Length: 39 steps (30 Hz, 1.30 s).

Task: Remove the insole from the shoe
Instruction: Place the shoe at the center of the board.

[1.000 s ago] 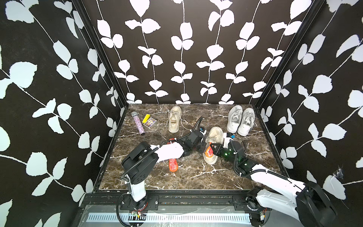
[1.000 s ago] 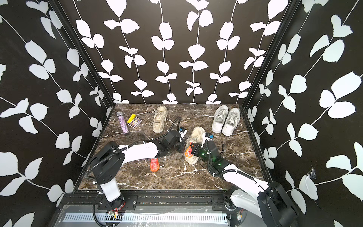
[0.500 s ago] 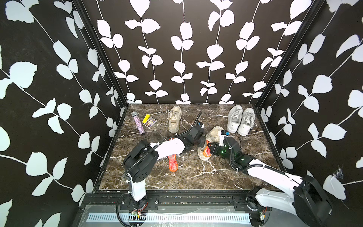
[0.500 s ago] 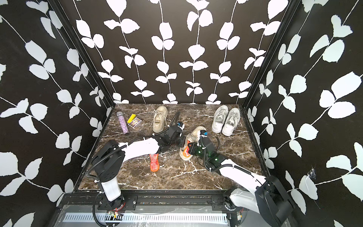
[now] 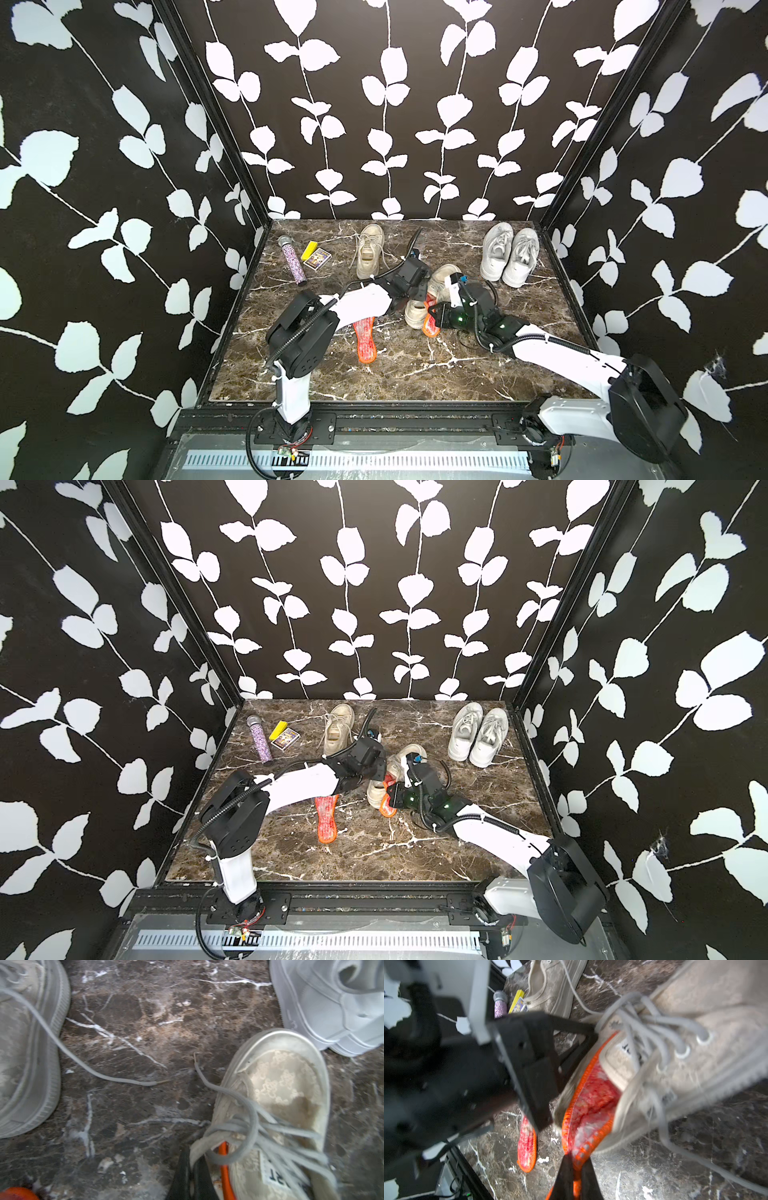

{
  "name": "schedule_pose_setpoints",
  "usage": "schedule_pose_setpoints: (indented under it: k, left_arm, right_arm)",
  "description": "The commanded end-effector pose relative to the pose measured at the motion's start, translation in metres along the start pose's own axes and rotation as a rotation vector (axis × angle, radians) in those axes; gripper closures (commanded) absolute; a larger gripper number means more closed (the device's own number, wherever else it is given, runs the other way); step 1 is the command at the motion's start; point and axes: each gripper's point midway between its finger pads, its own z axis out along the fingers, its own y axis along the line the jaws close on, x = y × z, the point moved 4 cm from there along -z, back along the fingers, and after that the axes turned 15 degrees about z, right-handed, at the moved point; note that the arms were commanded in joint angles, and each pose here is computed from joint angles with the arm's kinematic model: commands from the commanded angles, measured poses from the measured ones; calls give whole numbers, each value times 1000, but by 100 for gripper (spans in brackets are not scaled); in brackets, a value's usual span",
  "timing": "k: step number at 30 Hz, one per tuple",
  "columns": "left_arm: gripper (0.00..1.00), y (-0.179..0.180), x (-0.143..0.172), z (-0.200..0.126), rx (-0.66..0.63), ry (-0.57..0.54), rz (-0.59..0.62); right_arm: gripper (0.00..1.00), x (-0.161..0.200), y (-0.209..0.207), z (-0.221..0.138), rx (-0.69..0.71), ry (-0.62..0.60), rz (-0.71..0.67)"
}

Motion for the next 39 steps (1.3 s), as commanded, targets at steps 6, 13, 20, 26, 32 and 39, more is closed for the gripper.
schedule_pose_setpoints:
  k: [6,13,20,26,32,39]
  left_arm:
    - [100,41,-43,5,-122,-90,-66]
    - [100,53,-69,29,-94,-106,-79]
    - [100,70,-110,57,-19,-134,-33]
    - [100,80,-136,74,39,-131,57]
    - [100,97,-135,89,13,-65,110]
    - [100,118,-117,99,-29,14,109]
  right_arm:
    - [100,-3,18,-15,-55,-12,-85]
    - [100,-9,13,-30,-23,-87,-98]
    - [100,-3,7,-28,-26,-67,-60]
    - [100,6,4,-14,-46,-45,-11]
    - [100,15,14,4,-35,-16,-11]
    - [100,31,26,31,-25,30,-9]
